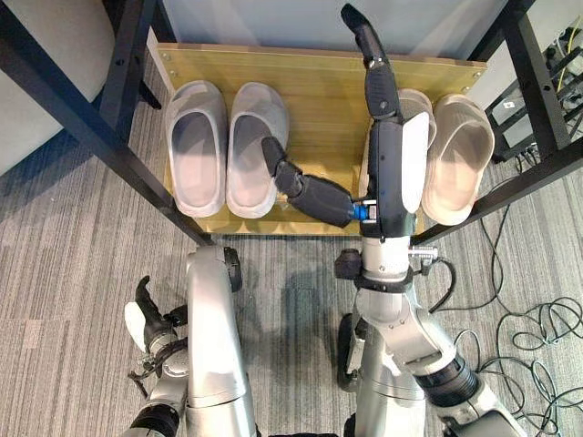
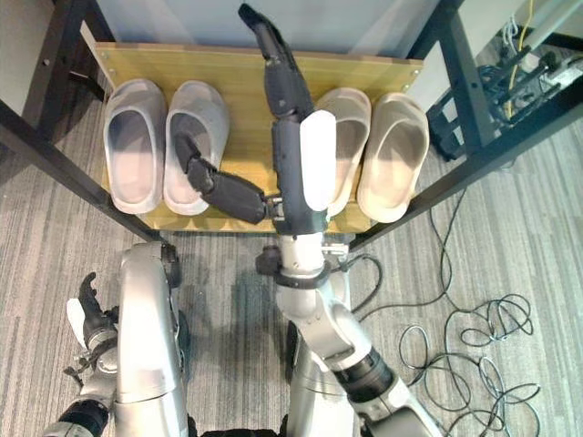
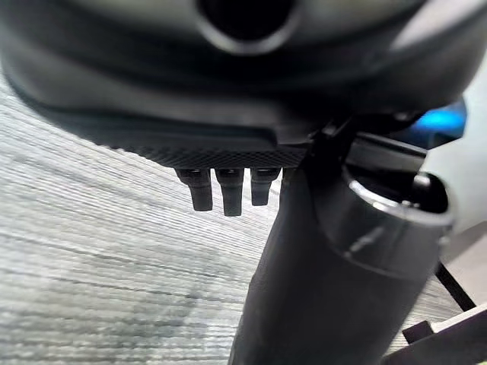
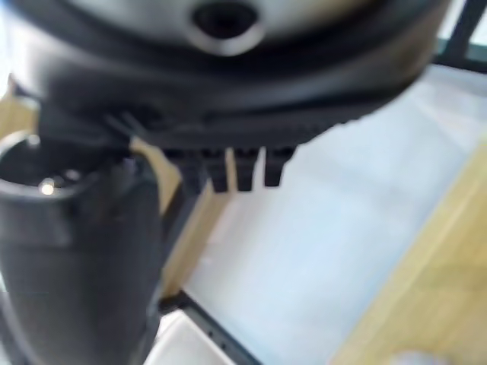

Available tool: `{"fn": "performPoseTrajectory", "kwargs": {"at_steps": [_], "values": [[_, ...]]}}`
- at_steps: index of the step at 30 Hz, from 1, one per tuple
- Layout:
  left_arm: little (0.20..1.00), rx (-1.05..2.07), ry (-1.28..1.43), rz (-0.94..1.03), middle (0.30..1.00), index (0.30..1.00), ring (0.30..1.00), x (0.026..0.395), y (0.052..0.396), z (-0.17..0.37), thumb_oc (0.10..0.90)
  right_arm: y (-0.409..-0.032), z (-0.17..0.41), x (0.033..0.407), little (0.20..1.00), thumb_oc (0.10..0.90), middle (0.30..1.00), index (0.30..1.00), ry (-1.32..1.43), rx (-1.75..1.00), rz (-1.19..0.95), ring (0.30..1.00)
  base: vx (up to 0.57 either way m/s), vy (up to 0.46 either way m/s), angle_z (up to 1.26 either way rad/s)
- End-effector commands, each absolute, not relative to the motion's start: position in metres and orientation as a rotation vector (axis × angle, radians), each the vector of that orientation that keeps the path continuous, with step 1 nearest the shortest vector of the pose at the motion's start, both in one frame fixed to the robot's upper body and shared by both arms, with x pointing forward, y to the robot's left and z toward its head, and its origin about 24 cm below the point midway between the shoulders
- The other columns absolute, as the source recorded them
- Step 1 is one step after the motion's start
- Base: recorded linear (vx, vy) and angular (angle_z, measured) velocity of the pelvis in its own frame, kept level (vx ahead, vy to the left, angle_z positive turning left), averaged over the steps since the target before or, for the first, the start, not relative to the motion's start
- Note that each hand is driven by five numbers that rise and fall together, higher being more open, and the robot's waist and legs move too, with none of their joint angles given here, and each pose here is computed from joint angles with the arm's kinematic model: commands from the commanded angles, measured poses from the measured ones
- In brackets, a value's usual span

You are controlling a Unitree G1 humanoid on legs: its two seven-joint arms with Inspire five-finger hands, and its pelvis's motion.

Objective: Arrange the slippers neatly on the shoe rack.

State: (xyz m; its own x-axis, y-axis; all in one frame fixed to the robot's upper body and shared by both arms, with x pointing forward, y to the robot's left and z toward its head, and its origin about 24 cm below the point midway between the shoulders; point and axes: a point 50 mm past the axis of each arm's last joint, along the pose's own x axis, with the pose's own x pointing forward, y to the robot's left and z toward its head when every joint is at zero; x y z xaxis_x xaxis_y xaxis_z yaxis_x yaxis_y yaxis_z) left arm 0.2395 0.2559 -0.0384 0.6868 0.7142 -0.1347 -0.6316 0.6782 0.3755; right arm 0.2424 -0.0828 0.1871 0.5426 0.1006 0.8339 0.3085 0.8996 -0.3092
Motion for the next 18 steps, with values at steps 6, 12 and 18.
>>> {"fn": "performPoseTrajectory", "kwargs": {"at_steps": [6,12,18], "values": [[0.9,0.285,0.039,0.773,0.9,0.9,0.9,0.268,0.249,0.002,0.8,-0.111,0.199,0.206,0.9,0.8,0.9,0.9,-1.098,-0.307,-0.089,0.9,-0.05,0.0,-0.03],[0.9,0.343,0.001,0.794,0.9,0.9,0.9,0.262,0.263,0.006,0.8,-0.13,0.176,0.2,0.9,0.8,0.9,0.9,-0.987,-0.34,-0.113,0.9,-0.01,0.017,0.02],[0.9,0.421,0.117,0.845,0.9,0.9,0.9,0.239,0.271,-0.021,0.8,-0.152,0.113,0.2,0.9,0.8,0.9,0.9,-0.616,-0.34,-0.112,0.9,-0.01,0.05,0.09]]}}
